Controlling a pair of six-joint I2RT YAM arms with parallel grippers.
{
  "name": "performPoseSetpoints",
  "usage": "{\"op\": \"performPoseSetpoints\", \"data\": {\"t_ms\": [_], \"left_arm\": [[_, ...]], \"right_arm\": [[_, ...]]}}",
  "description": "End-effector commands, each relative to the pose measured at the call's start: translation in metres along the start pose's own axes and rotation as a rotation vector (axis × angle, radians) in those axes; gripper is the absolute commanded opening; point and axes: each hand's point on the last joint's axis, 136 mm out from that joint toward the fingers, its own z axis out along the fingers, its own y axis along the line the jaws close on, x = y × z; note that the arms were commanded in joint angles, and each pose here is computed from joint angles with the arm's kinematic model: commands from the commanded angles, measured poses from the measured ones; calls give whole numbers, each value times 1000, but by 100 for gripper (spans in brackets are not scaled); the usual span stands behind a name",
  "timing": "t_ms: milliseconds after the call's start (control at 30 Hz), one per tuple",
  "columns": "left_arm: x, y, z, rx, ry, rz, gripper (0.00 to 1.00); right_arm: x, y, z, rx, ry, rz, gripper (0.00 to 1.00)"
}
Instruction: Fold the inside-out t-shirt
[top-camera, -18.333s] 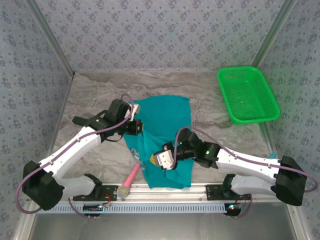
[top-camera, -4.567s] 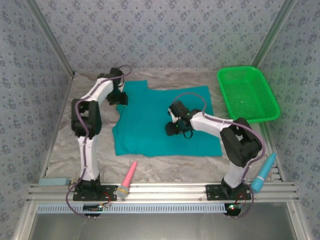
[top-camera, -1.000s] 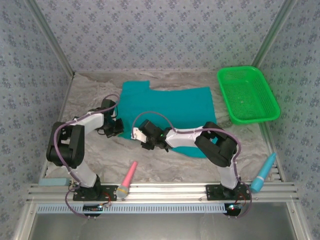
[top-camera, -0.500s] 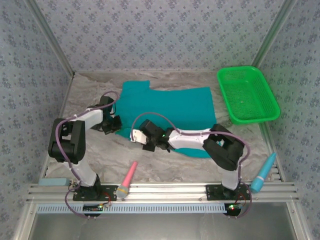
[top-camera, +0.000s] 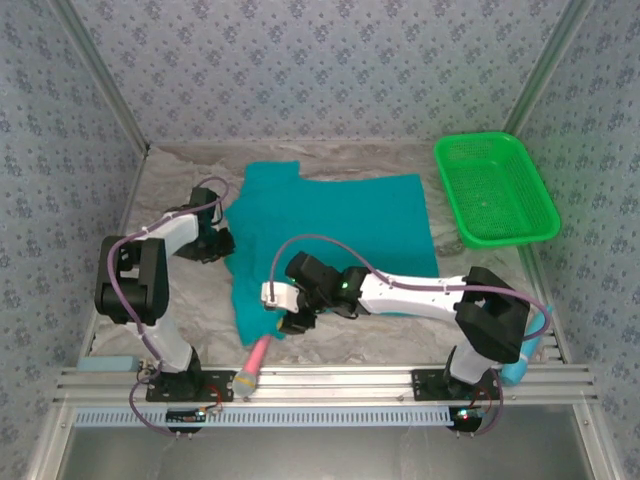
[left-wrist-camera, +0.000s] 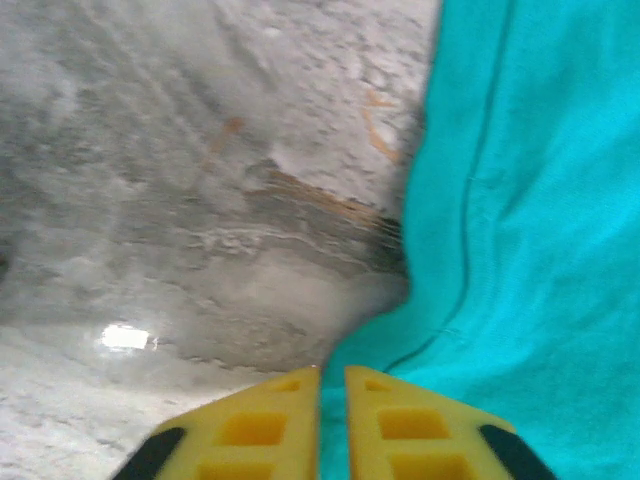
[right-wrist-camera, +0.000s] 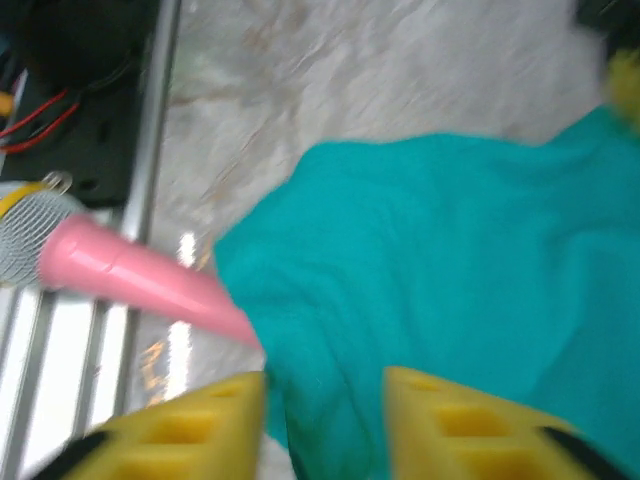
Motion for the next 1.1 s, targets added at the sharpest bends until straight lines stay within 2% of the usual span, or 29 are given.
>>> {"op": "performPoseSetpoints", "data": {"t_ms": [0,67,133,233,367,633,733,867,967,1067], "left_arm": [[8,1,-16,6,-1,18,19],[10,-4,-21,28,-10,23,20],[13,-19,-25,72,4,62,20],[15,-41,-28,67,3,146,20],[10,-48,-6,50,4,154,16],[-19,-26,42,-74,36,143,9],[-36,-25,42,-117,33,155,8],[-61,-36,39,-115,21,194,8],[-75,-30,41,-150,44,189,8],[-89,-25,37,-179,21,209,10]], "right_arm": [[9,-13,-13,70,25,68,51],[13,-45,-26,204,14,136,54],[29,-89,-42,368,14,294,56],[61,-132,-58,466,-3,586,56],[107,-159,-61,553,-5,833,55],[176,-197,-59,654,39,1074,53],[183,-209,-54,636,6,1138,53],[168,-220,-46,588,-36,1148,54],[152,-229,-55,586,-77,1154,55],[138,-235,-81,610,-114,1151,57]]}}
